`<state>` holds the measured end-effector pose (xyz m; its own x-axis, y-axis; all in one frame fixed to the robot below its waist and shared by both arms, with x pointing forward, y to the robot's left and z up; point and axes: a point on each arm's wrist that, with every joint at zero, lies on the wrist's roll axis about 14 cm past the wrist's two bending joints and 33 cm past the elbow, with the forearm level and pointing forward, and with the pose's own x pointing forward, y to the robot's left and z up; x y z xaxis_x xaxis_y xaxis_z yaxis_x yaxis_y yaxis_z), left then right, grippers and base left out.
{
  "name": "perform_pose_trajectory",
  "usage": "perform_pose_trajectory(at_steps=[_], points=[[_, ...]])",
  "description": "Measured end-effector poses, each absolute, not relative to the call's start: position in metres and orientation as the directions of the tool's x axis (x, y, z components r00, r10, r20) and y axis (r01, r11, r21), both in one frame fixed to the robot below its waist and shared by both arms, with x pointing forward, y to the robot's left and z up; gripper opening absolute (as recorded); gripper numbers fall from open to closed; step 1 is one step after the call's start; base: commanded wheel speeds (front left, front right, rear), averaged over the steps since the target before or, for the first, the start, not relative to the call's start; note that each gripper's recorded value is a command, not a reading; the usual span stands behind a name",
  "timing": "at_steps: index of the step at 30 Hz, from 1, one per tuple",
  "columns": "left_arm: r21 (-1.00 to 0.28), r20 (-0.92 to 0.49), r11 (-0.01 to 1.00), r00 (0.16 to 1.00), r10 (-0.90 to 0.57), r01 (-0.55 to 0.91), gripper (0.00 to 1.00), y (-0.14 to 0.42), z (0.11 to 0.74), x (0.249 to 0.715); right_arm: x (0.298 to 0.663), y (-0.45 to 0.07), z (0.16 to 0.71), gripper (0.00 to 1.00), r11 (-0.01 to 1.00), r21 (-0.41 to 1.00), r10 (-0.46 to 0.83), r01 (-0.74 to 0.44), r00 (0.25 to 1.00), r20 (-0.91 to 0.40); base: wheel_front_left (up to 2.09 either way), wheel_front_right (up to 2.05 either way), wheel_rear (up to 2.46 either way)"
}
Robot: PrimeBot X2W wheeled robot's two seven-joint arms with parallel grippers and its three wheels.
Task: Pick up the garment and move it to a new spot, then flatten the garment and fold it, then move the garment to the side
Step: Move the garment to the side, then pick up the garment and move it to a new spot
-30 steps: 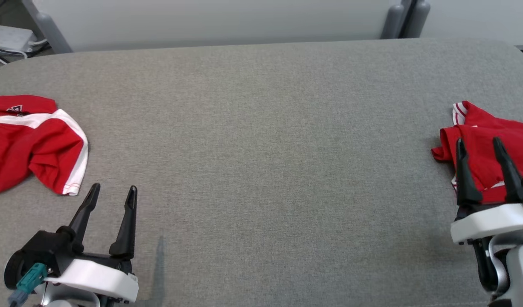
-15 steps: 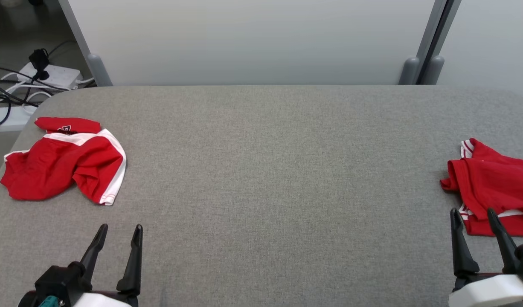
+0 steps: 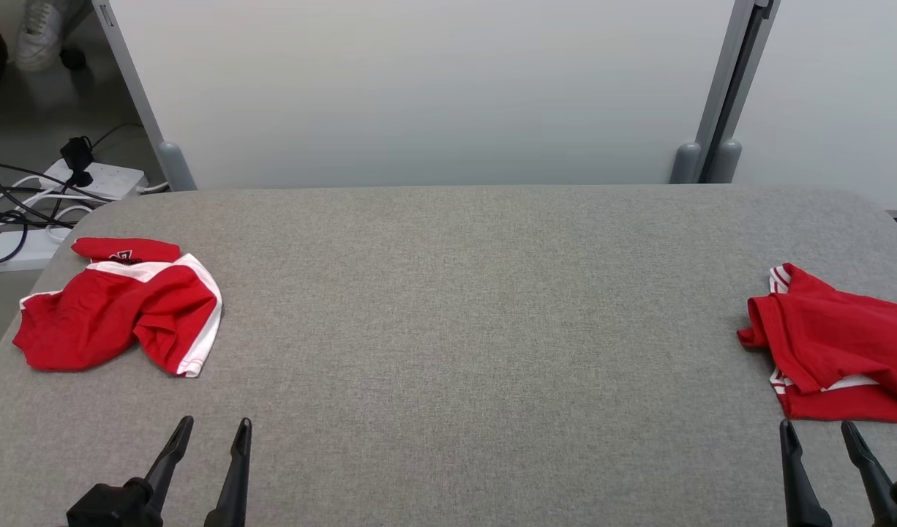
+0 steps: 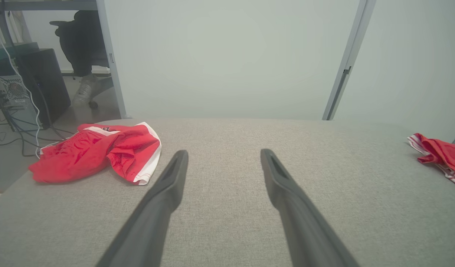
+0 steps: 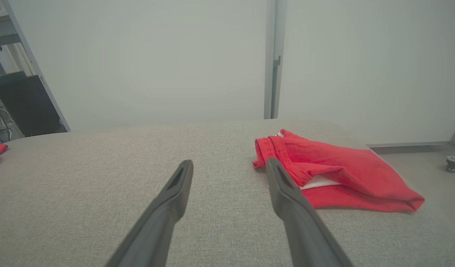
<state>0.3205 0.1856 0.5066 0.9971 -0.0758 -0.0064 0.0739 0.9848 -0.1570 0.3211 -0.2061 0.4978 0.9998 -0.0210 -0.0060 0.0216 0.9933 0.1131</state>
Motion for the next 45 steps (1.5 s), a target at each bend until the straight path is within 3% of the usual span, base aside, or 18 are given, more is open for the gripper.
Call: perform_pose_trajectory(at_steps=[14, 24, 34, 45], points=[[-0.169, -0.039, 0.985, 0.999, 0.013, -0.019, 1.0, 0.207, 0.499, 0.315, 0.326, -0.201, 0.501, 1.0, 0.993, 0.121, -0.002, 0.002, 1.0, 0.002, 0.0, 0.0, 0.0], [-0.173, -0.033, 0.959, 0.974, 0.223, -0.225, 1.0, 0.26, 0.501, 0.287, 0.348, -0.141, 0.503, 1.0, 0.975, 0.131, 0.181, -0.181, 0.983, 0.007, 0.0, 0.0, 0.0], [-0.185, -0.028, 0.89, 0.908, 0.418, -0.416, 1.0, 0.308, 0.5, 0.233, 0.366, -0.06, 0.51, 1.0, 0.9, 0.148, 0.411, -0.409, 0.911, 0.023, 0.0, 0.0, 0.0], [-0.206, -0.013, 0.841, 0.861, 0.509, -0.501, 1.0, 0.324, 0.503, 0.198, 0.367, -0.018, 0.506, 1.0, 0.843, 0.159, 0.518, -0.513, 0.855, 0.015, 0.0, 0.0, 0.0]])
